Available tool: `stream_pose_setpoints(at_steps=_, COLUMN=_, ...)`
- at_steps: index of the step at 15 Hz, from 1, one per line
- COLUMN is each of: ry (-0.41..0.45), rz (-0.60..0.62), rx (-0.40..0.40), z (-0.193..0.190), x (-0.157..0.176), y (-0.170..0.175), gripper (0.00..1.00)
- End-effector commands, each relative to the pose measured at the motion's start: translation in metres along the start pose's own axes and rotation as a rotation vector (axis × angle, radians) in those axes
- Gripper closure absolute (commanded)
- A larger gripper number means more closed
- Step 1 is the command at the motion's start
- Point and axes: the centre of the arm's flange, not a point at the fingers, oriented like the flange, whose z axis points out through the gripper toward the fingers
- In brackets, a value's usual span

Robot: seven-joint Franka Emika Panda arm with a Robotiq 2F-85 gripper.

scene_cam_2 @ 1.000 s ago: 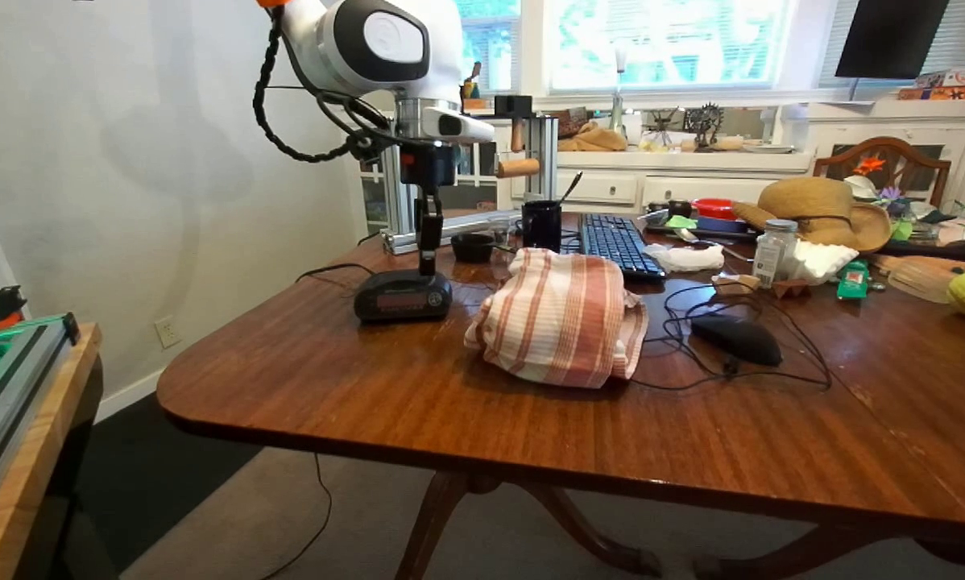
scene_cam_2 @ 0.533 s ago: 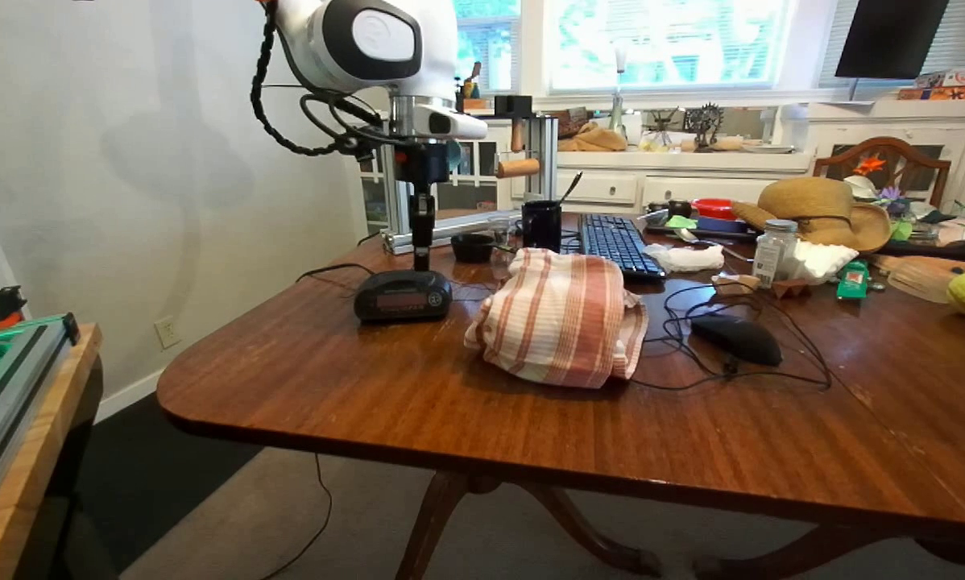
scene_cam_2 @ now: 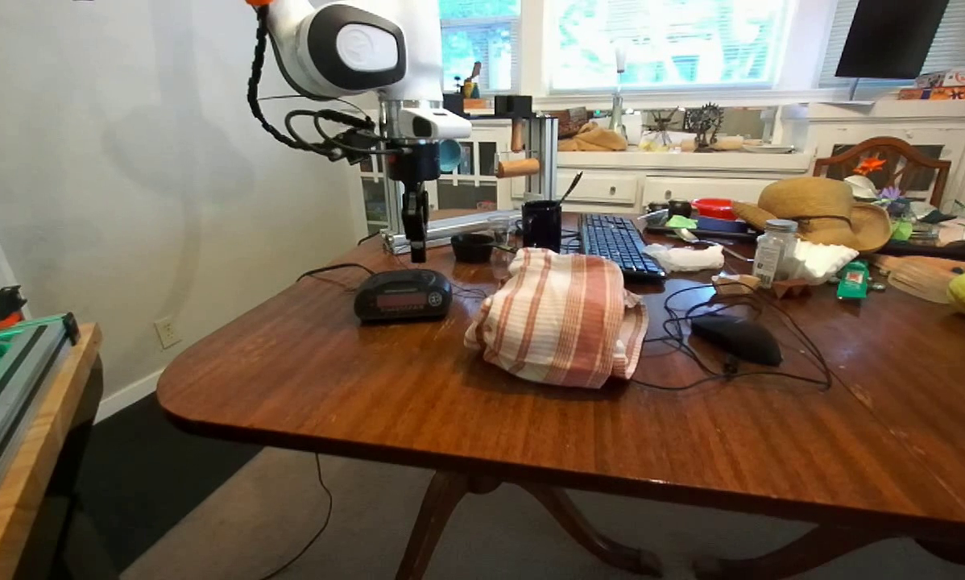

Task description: Slightly push the CD player to the bottom-left corner

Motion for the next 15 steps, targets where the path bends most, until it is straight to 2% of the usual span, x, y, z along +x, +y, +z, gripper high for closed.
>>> stream_pose_setpoints(at_steps=1, ry=0.088, rz=-0.014, rx=0.006, z=-0.004, x=0.008, y=-0.011, gripper=1.00)
stream_pose_setpoints(at_steps=6, ry=0.191, rz=-0.173, rx=-0.070, z=-0.010, x=0.040, y=-0.021, gripper=1.00)
stream_pose_setpoints(at_steps=8, ry=0.191, rz=-0.203, rx=-0.085, z=-0.003, x=0.045, y=-0.020, gripper=1.00)
stream_pose_setpoints(at_steps=15, ry=0.102, rz=-0.262, rx=-0.096, z=0.026, x=0.032, y=-0.010, gripper=1.00)
